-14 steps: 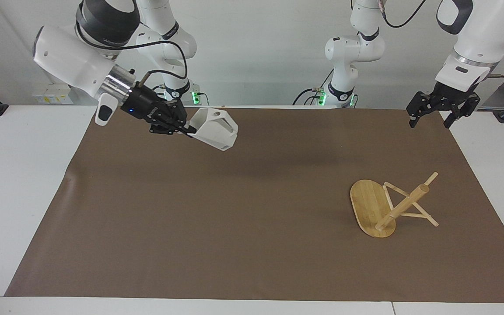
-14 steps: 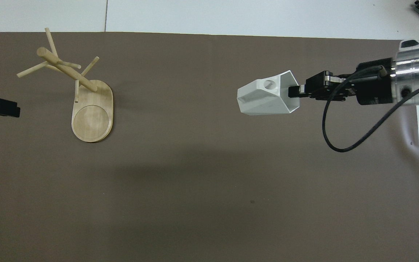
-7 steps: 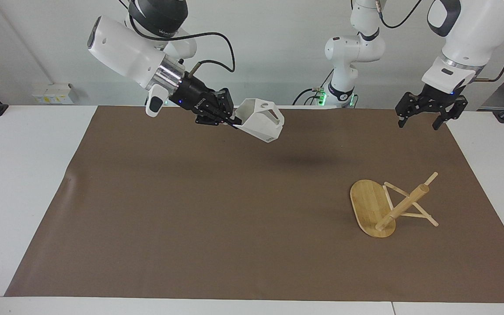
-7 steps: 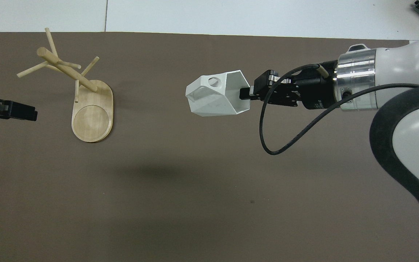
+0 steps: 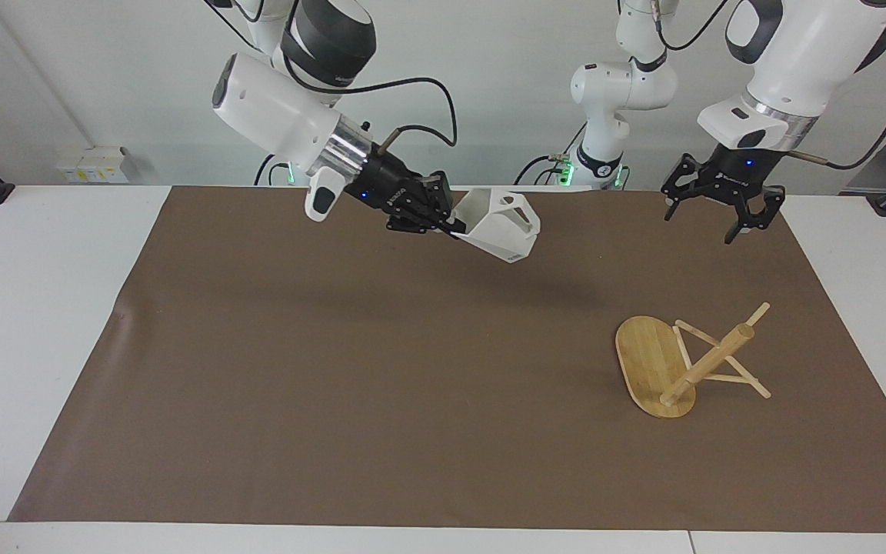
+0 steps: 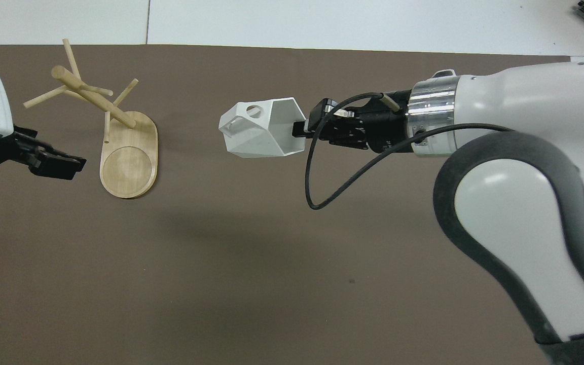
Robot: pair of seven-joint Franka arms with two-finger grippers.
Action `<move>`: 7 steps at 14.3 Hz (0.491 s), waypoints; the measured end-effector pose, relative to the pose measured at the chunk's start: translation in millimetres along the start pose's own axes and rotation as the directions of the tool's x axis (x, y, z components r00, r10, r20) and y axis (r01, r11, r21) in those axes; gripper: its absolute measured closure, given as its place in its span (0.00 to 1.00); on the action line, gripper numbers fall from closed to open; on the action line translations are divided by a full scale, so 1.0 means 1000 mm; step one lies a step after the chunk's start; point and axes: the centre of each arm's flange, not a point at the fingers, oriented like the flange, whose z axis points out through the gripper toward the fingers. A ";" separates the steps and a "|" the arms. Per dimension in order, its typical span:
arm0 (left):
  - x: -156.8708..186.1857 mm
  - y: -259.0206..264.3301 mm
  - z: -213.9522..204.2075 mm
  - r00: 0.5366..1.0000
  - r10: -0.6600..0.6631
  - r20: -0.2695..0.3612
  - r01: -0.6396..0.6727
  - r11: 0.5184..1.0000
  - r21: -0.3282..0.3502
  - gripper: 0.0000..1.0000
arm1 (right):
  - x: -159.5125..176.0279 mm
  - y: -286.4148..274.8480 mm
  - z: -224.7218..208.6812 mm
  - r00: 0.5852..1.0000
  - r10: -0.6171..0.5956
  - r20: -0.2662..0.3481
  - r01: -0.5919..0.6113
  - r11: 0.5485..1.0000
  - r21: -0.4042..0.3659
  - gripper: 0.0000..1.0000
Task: Hang cup on rack
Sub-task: 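Carry the cup toward the left gripper while the left gripper reaches it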
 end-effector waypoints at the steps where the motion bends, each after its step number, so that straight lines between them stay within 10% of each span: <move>1: 0.001 0.002 0.003 0.998 0.060 -0.035 -0.061 0.998 -0.028 0.00 | -0.003 -0.003 0.014 1.000 -0.003 -0.001 0.003 1.000 0.006 0.95; 7: 0.001 0.011 0.031 0.904 0.384 -0.189 -0.410 0.902 -0.132 0.00 | -0.023 -0.020 0.055 0.998 0.059 0.016 -0.060 0.998 0.032 0.95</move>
